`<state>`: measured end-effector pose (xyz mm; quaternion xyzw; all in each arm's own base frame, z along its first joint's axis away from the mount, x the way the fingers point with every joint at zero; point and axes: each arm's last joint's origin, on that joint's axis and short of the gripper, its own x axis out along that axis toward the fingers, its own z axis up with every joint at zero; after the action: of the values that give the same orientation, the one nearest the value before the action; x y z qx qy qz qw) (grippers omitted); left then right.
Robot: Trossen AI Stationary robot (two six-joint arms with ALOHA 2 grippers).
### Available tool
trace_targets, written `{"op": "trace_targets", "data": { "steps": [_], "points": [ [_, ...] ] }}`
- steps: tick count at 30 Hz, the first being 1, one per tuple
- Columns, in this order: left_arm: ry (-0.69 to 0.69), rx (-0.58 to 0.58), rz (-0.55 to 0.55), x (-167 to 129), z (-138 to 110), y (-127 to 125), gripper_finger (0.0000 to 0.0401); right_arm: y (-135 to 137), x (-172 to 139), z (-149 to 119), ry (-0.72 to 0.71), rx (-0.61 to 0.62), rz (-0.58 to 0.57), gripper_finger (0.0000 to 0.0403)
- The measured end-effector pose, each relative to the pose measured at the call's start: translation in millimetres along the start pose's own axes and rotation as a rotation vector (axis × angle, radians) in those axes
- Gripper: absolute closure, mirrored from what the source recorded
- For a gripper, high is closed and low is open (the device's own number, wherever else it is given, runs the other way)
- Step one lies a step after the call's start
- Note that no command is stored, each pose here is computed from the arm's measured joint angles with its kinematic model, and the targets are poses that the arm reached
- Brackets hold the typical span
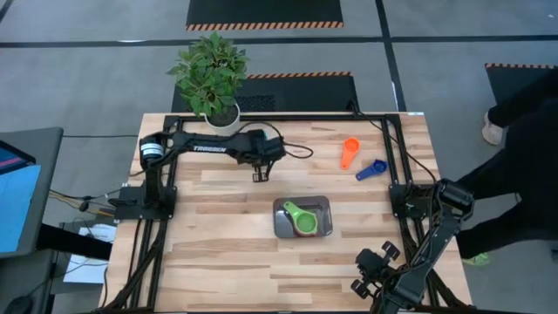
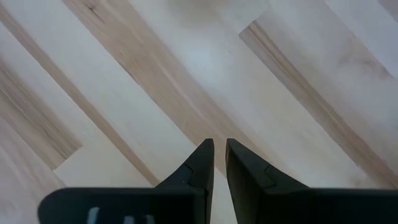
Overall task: Nest measuring cups in basket
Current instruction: Stack the light blue measuring cup on top of the green measuring cup into the black bin
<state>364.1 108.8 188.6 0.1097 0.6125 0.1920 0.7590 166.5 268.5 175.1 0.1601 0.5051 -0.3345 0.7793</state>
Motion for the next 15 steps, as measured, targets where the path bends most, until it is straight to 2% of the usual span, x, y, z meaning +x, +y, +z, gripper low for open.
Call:
{"op": "trace_targets", "data": {
  "steps": [2, 8, 13, 15],
  "points": [
    [-0.057, -0.036, 0.016, 3, 3, 5, 0.0401, 0, 0, 1, 0.000, 0.003, -0.002, 0.0338],
    [-0.073, -0.045, 0.044, 7, 3, 12, 0.0387, 1, 2, 4, 0.001, 0.014, -0.007, 0.0338],
    [-0.089, -0.049, -0.048, 8, 3, 13, 0.0328, 1, 2, 5, 0.001, 0.015, -0.007, 0.0338],
    [-0.092, -0.038, -0.052, 9, 3, 13, 0.0299, 1, 2, 4, 0.001, 0.014, -0.006, 0.0338]
  ]
}}
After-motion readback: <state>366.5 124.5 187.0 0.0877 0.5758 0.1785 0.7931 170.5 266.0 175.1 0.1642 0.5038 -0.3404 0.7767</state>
